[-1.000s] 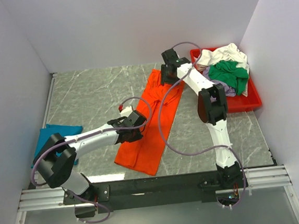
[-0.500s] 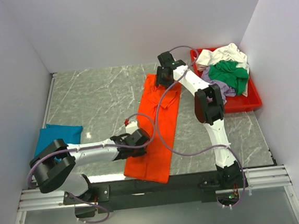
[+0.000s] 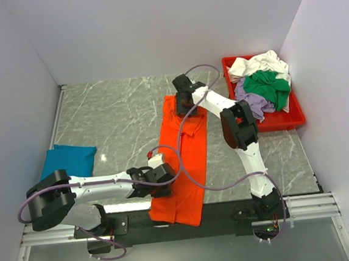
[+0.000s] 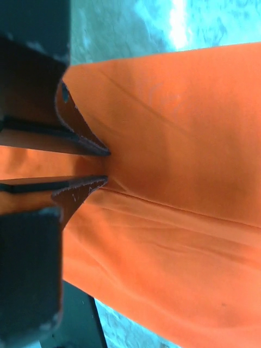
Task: Fold and stack the t-shirts
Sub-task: Fold the tshirt
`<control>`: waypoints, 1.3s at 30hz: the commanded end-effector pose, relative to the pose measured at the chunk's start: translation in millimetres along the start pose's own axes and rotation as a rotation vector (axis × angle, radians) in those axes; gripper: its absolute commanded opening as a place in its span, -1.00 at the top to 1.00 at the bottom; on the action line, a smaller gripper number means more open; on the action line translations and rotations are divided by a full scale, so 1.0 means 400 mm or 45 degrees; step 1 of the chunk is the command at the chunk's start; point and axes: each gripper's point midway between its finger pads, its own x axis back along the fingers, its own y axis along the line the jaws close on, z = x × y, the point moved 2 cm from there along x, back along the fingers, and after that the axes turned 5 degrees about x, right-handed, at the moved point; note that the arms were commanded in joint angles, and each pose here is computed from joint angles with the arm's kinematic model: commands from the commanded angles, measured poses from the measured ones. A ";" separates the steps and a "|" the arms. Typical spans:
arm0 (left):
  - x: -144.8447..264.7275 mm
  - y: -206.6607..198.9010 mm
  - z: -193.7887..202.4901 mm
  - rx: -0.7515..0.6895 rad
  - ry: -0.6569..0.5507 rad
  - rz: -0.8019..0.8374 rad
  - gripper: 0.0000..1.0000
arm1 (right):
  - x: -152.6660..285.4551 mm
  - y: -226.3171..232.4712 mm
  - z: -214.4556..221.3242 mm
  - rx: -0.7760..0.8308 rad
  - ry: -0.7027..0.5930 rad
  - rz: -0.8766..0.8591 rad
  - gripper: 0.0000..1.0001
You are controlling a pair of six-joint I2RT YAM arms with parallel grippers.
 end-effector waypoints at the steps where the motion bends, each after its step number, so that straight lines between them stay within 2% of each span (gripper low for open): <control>1: 0.021 0.006 -0.033 -0.015 -0.008 -0.038 0.42 | -0.044 -0.001 -0.020 0.028 0.032 0.033 -0.13; 4: 0.018 -0.013 -0.169 0.095 -0.088 0.026 0.39 | -0.073 0.015 -0.041 0.067 0.053 0.021 -0.14; 6: 0.025 -0.037 -0.254 0.133 -0.162 0.061 0.32 | -0.089 0.022 -0.074 0.060 0.037 -0.009 0.06; 7: 0.025 -0.025 -0.317 0.163 -0.212 0.050 0.28 | -0.089 0.027 -0.080 0.059 0.039 -0.035 0.04; 8: 0.040 -0.059 -0.378 0.191 -0.250 0.100 0.26 | -0.088 0.027 -0.089 0.051 0.035 -0.050 -0.03; 10: 0.027 -0.053 -0.464 0.223 -0.270 0.102 0.21 | -0.076 0.021 -0.131 0.042 -0.010 -0.088 -0.13; 11: 0.025 -0.085 -0.519 0.229 -0.301 0.137 0.19 | -0.069 0.031 -0.143 0.049 -0.024 -0.137 -0.17; 13: 0.016 -0.072 -0.610 0.248 -0.367 0.118 0.14 | -0.042 0.035 -0.179 0.044 -0.059 -0.228 -0.20; 14: 0.025 -0.102 -0.665 0.244 -0.401 0.158 0.13 | -0.027 0.036 -0.197 0.045 -0.086 -0.252 -0.20; 15: -0.020 -0.092 -0.692 0.237 -0.395 0.128 0.11 | 0.007 0.036 -0.214 0.047 -0.118 -0.263 -0.21; 16: -0.037 -0.069 -0.728 0.243 -0.404 0.093 0.11 | 0.028 0.040 -0.234 0.054 -0.167 -0.278 -0.21; 17: -0.030 -0.091 -0.785 0.250 -0.436 0.120 0.11 | 0.049 0.040 -0.244 0.057 -0.194 -0.285 -0.24; 18: -0.084 -0.072 -0.798 0.250 -0.408 0.087 0.12 | 0.091 0.034 -0.254 0.048 -0.226 -0.286 -0.25; 20: -0.097 -0.065 -0.866 0.252 -0.450 0.097 0.11 | 0.129 0.024 -0.274 0.019 -0.273 -0.291 -0.25; 21: -0.133 -0.061 -0.872 0.238 -0.414 0.118 0.10 | 0.161 0.012 -0.278 0.003 -0.294 -0.276 -0.25; 23: -0.140 -0.079 -0.926 0.168 -0.461 0.204 0.08 | 0.186 -0.002 -0.285 -0.032 -0.316 -0.285 -0.25; 26: -0.185 -0.087 -0.957 0.092 -0.443 0.262 -0.01 | 0.210 -0.027 -0.265 -0.067 -0.307 -0.259 -0.25; 30: -0.200 -0.104 -0.988 0.036 -0.440 0.350 -0.14 | 0.183 -0.066 -0.213 -0.093 -0.238 -0.187 -0.25; 39: -0.271 -0.092 -1.012 0.038 -0.377 0.353 -0.12 | 0.101 -0.167 -0.154 -0.201 -0.144 -0.076 -0.18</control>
